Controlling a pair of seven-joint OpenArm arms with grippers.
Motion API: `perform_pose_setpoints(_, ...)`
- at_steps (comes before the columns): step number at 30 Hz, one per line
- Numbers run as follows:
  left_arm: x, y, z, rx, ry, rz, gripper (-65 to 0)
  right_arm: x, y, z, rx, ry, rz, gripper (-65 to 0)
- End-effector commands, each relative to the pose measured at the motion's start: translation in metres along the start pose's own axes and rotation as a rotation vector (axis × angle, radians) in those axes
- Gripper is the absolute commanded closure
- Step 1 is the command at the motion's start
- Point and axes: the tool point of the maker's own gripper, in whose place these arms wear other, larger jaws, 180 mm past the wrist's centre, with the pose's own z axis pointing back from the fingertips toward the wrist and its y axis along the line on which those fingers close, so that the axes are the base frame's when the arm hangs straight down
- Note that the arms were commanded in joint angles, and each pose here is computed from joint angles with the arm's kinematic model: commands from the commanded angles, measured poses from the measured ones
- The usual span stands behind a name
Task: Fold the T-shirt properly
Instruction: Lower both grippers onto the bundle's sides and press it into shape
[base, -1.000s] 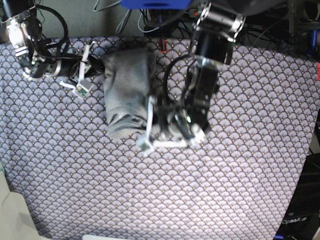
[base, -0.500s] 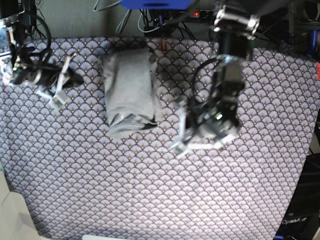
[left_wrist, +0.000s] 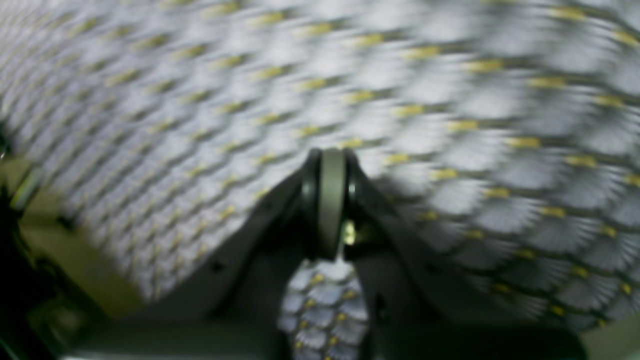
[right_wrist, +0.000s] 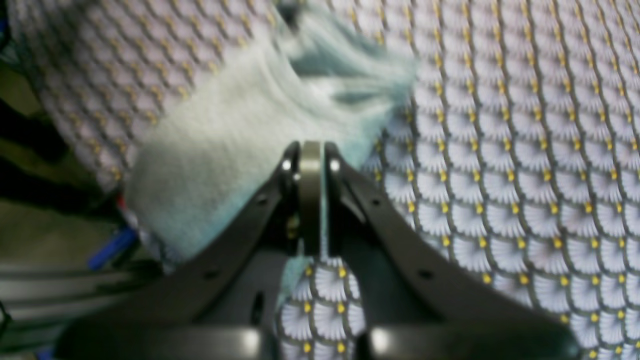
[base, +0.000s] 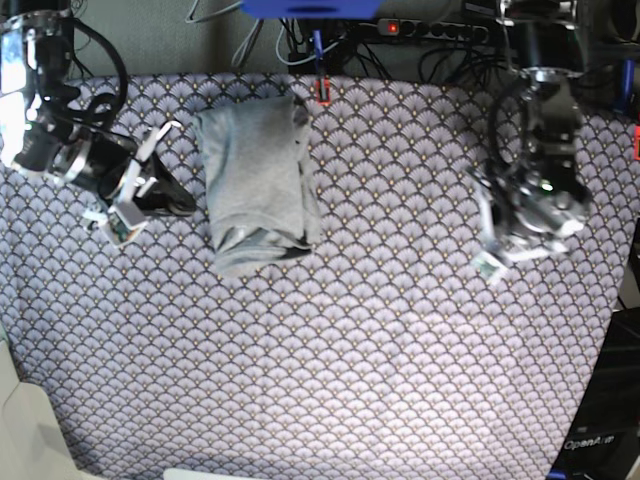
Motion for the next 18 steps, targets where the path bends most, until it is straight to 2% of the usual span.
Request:
perform_pose_setpoints(1,0.010,0.015,0.010,0.040,-0.044,0.017,0.0,0.009,0.000,0.001,0.001,-0.032,0.008,0.0)
perform_pose_setpoints(4,0.005,0.033,0.020,0.089,-0.055,0.065,0.0,0.009,0.019,-0.010,0.053,-0.039,-0.002,0.0)
perform_pose_setpoints(11,0.002,0.032,0.019,0.086,-0.054,0.078,0.0,0.013,0.067,-0.045,0.225,-0.040,0.003,0.0)
perform_pose_setpoints(18,0.007,0.016,0.015,0.048,-0.067,0.095,0.0,-0.020,0.066,-0.082,0.264,0.034,-0.129,0.0)
